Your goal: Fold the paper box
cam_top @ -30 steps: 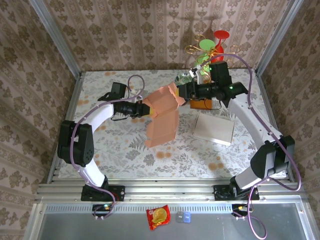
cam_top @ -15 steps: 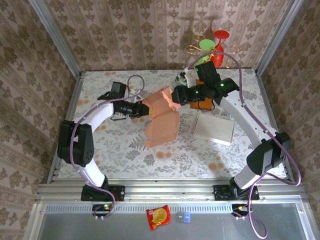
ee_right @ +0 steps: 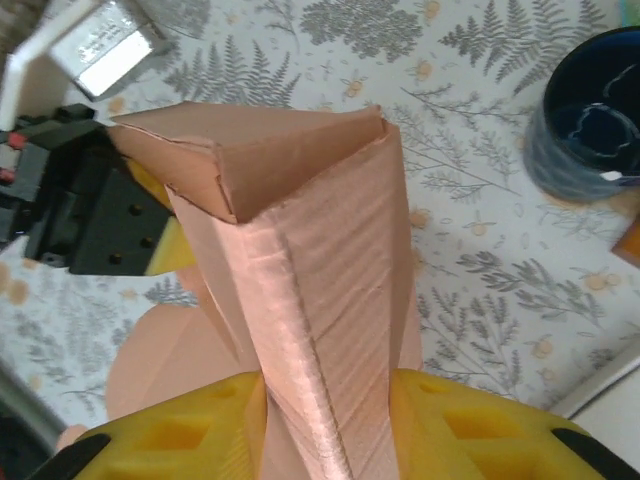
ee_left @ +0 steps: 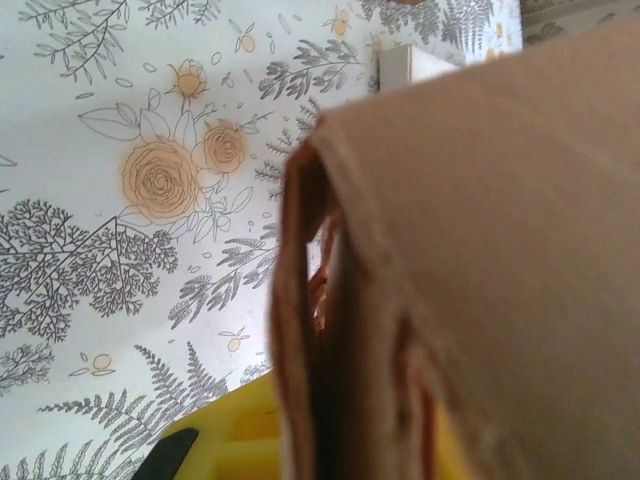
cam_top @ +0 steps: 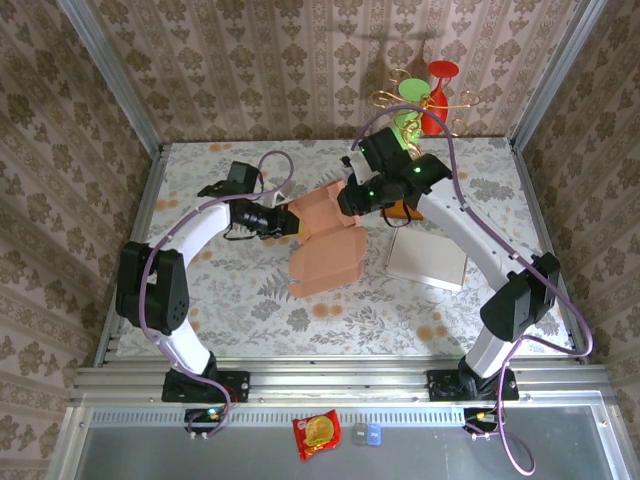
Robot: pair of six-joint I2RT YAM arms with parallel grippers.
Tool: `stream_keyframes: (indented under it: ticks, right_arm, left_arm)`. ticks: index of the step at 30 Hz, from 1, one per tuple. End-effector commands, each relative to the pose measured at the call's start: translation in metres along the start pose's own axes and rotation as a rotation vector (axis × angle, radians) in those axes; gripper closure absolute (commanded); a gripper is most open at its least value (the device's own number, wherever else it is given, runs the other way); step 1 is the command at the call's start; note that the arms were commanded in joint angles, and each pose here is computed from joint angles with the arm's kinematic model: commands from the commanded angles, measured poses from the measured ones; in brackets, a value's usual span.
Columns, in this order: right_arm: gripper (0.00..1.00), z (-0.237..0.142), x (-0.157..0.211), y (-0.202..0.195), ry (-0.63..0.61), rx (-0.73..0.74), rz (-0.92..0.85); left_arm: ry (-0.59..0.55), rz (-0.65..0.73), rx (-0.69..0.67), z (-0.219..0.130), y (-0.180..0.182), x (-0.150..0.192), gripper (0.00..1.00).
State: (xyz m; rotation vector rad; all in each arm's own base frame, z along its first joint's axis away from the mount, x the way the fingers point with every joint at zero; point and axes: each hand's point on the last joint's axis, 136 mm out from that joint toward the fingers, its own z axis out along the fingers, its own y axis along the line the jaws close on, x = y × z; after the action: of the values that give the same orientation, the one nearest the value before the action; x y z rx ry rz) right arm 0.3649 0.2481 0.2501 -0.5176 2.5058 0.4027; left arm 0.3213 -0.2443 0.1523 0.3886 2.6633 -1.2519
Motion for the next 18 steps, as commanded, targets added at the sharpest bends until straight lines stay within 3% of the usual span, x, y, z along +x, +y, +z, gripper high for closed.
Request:
stream_keyframes:
  ticks: [1, 9, 18]
  right_arm:
    - [0.69, 0.0, 0.002, -0.022, 0.018, 0.195, -0.026]
    - [0.73, 0.008, 0.011, -0.042, 0.08, 0.44, -0.025]
    - [0.78, 0.011, 0.016, -0.046, 0.072, 0.571, -0.026]
  left_arm:
    - [-0.015, 0.031, -0.038, -0.014, -0.012, -0.001, 1.0]
    - [0.0, 0.006, -0.121, -0.013, -0.015, 0.001, 1.0]
    - [0.01, -0.018, -0.174, -0.007, -0.017, 0.003, 1.0]
